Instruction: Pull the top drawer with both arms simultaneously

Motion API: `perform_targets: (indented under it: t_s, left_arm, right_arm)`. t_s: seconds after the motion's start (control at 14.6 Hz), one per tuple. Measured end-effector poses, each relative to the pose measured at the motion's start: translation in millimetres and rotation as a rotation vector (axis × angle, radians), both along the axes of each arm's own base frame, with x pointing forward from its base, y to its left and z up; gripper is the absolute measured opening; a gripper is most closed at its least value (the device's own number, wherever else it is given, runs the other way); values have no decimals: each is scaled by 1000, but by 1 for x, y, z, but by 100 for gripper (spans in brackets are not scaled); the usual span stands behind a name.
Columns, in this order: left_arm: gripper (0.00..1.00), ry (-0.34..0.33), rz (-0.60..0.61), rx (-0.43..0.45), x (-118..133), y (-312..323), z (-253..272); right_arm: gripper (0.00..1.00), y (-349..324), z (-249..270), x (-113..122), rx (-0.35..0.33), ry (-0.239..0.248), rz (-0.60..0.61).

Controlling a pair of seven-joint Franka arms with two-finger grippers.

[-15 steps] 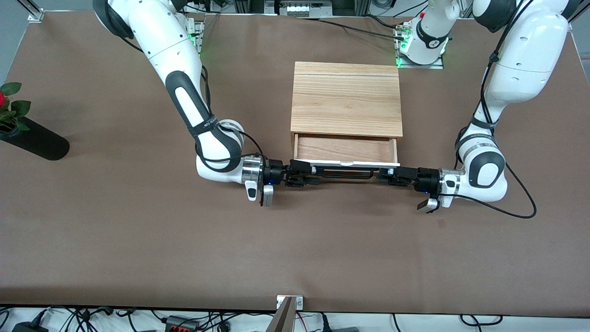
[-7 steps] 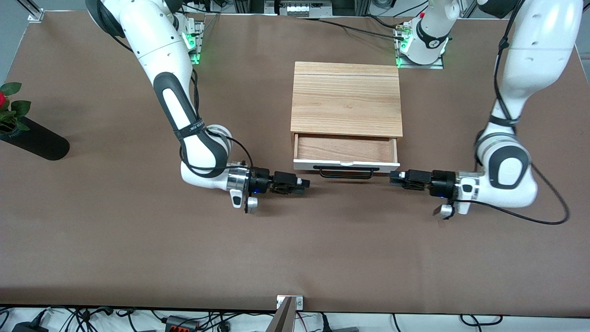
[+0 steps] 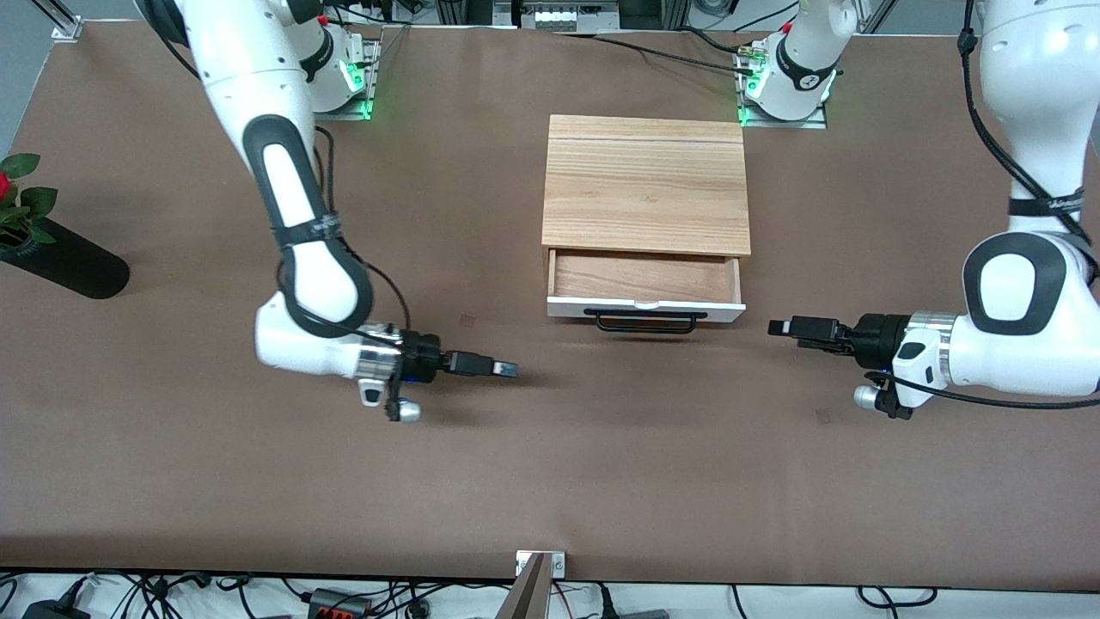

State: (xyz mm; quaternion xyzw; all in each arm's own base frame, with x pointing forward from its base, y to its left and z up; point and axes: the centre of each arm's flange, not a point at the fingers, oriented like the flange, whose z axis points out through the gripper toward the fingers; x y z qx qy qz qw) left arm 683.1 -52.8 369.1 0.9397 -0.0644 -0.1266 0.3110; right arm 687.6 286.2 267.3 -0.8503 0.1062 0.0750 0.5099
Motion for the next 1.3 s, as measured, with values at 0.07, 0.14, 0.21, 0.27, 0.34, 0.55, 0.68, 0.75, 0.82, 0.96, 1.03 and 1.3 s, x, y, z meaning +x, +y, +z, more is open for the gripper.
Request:
perform_targets:
  t_s: [0.07, 0.14, 0.21, 0.27, 0.34, 0.55, 0.68, 0.75, 0.82, 0.96, 1.03, 1.3]
  left_arm:
    - [100, -10, -30, 91, -2, -2, 9]
    - [100, -13, -63, 193, -7, -4, 19]
    - [100, -9, -95, 280, -12, -5, 29]
    - [100, -1, -124, 349, -19, -5, 40]
    - [100, 4, -146, 403, -25, -3, 53]
    - [100, -24, -156, 502, -44, 13, 111]
    - [100, -62, -129, 529, -62, 25, 158]
    - [100, -89, -108, 538, -71, 33, 181]
    - [100, -121, -83, 546, -82, 42, 201]
    - [100, -207, -26, 559, -101, 56, 223]
    - [100, -246, -3, 566, -111, 61, 224]
    - [100, -275, 26, 642, -136, 71, 204]
  right_arm:
    - [100, -22, 12, 6, -9, 50, 15]
    - [100, -48, 29, 13, -15, 85, 36]
    - [100, -73, 47, 19, -31, 119, 58]
    - [100, -99, 65, 23, -50, 148, 75]
    - [100, -127, 82, 25, -71, 166, 86]
    - [100, -210, 126, 25, -135, 181, 78]
    - [100, -251, 143, 24, -169, 179, 43]
    - [100, -270, 149, 24, -187, 178, 22]
    - [100, -286, 154, 22, -218, 179, 6]
    - [100, -312, 172, 13, -354, 179, -19]
    - [100, -317, 185, 9, -446, 156, -33]
    - [100, -293, 226, -20, -732, 26, 9]
